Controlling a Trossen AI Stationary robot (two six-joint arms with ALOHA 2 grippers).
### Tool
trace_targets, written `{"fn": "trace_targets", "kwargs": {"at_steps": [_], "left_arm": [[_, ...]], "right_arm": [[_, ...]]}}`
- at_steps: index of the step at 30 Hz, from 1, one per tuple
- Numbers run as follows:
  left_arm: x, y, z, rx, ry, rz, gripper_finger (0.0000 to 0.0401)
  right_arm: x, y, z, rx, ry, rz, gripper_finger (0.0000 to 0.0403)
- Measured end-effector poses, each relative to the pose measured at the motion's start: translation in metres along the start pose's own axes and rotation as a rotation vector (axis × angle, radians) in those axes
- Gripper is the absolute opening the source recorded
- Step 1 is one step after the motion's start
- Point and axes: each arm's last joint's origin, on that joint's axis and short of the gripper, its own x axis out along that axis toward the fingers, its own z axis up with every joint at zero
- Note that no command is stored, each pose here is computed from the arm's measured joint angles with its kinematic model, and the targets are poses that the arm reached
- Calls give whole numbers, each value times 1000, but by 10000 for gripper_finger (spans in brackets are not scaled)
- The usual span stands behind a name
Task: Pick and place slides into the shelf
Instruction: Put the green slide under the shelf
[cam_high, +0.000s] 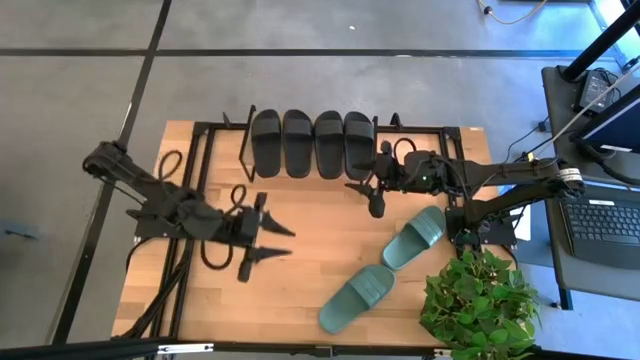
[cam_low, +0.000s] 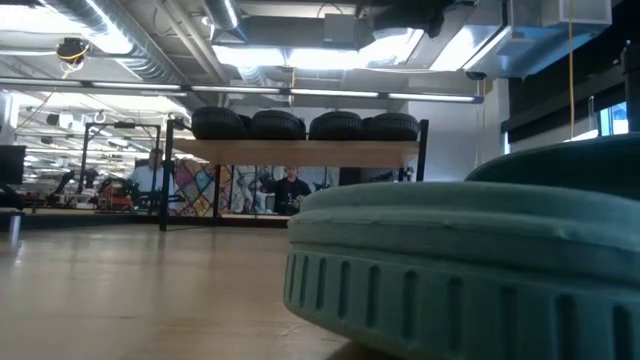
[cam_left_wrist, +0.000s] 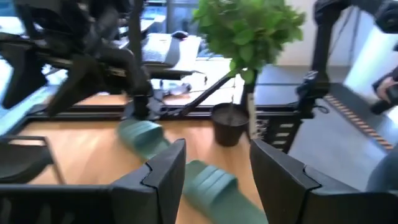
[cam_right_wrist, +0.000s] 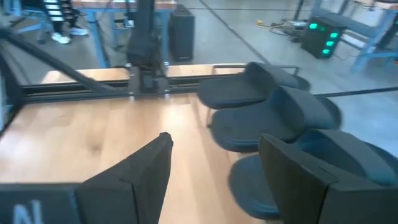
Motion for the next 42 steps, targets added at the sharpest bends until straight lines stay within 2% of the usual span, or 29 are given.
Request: {"fn": "trace_targets", "kwargs": {"at_steps": [7,13,16,19,28,32,36,39,42], "left_arm": [[7,-11,-32,-14,-43,-64,171],[0,-8,-55,-45,-98,-241,171],[-11,-4,-62,-59,-118,-317,171],[-25,-1,-70,-84,-120,-351,171],[-57,-2,-93,-91,-119,-450,171],[-59,0,-101,-85,-109,-454,171],[-59,0,-104,-82,-100,-452,171],[-59,0,-104,-83,-100,-452,171],[-59,0,-104,-83,-100,-452,171]], "right_arm": [[-6,25,0,-25,0,111,240],[-20,45,11,30,103,-69,240],[-22,55,20,125,182,-115,240],[-22,65,20,238,325,-179,240],[-21,95,-18,434,907,-507,220],[-18,101,-44,408,1126,-638,217],[-12,106,-75,341,1207,-665,217],[-11,104,-95,305,1252,-749,217],[-15,99,-111,327,1264,-837,217]]}}
